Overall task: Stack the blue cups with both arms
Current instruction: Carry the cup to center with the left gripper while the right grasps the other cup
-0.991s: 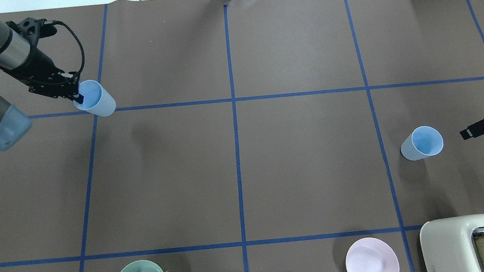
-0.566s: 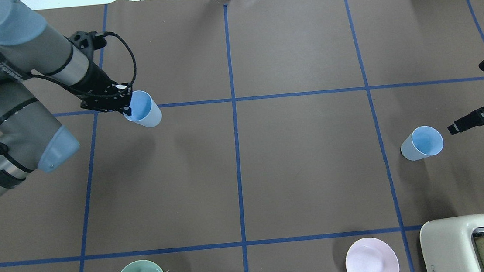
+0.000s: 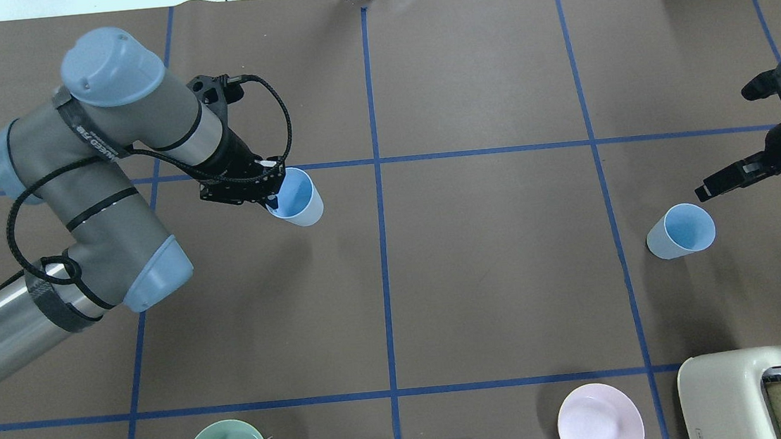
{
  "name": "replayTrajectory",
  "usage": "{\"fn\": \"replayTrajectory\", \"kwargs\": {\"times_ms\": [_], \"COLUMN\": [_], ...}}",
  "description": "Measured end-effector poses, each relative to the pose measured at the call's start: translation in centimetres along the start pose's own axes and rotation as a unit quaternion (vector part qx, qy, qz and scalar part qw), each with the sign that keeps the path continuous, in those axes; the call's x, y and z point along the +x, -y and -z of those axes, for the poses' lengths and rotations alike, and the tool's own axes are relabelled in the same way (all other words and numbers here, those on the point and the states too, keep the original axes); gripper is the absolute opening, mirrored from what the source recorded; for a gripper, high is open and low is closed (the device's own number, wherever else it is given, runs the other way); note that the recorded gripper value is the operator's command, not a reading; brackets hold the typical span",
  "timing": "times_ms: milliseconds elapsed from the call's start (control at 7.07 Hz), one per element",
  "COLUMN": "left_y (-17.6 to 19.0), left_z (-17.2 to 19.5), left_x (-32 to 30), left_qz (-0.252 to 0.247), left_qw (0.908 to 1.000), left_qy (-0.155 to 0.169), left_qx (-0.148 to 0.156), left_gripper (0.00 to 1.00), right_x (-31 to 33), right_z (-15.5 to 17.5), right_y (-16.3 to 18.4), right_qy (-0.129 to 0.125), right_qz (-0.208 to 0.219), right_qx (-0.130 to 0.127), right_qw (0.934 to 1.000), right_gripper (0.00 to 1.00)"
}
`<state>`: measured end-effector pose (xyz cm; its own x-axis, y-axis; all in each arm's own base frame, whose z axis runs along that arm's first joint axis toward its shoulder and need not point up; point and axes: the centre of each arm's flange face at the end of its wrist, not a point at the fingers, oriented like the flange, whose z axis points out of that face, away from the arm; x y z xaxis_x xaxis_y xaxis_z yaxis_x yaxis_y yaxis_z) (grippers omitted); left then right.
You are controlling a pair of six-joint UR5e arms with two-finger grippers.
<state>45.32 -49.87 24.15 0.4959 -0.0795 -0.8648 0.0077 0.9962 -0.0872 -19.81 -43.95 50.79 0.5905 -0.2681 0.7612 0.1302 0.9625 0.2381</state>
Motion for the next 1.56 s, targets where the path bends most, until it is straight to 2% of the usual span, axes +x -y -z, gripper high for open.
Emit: {"fn": "replayTrajectory", "kwargs": {"times_ms": [283,849,1132,1415,1557], "left_y": [-2.1,-3.4,-4.0,-4.6,-4.9], "left_z": [-1.6,-2.9,-3.5,-5.1,-5.7], "left_x": [3.2,6.6,7.1,8.0,8.4], "left_qz": [-0.010,-0.023,-0.026,-0.030,-0.032], "left_qw": [0.9999,0.9996,0.9994,0.9994,0.9994], "left_qy": [-0.004,-0.010,-0.010,-0.002,0.002], "left_qx": [-0.004,-0.015,-0.021,-0.019,-0.015], "left_gripper": [0.00,0.00,0.00,0.00,0.00], "right_x": [-0.7,-1.4,-1.7,-1.9,-2.0], "right_z": [-1.5,-3.0,-3.4,-3.7,-3.8], "right_y": [-0.4,-1.4,-1.8,-2.0,-2.0], "right_qy": [-0.011,-0.016,-0.015,-0.014,-0.014], "right_qz": [0.005,0.015,0.018,0.020,0.021], "right_qx": [-0.008,-0.021,-0.028,-0.031,-0.032], "right_qw": [0.9999,0.9995,0.9993,0.9992,0.9992], "right_gripper": [0.89,0.86,0.45,0.27,0.14]}}
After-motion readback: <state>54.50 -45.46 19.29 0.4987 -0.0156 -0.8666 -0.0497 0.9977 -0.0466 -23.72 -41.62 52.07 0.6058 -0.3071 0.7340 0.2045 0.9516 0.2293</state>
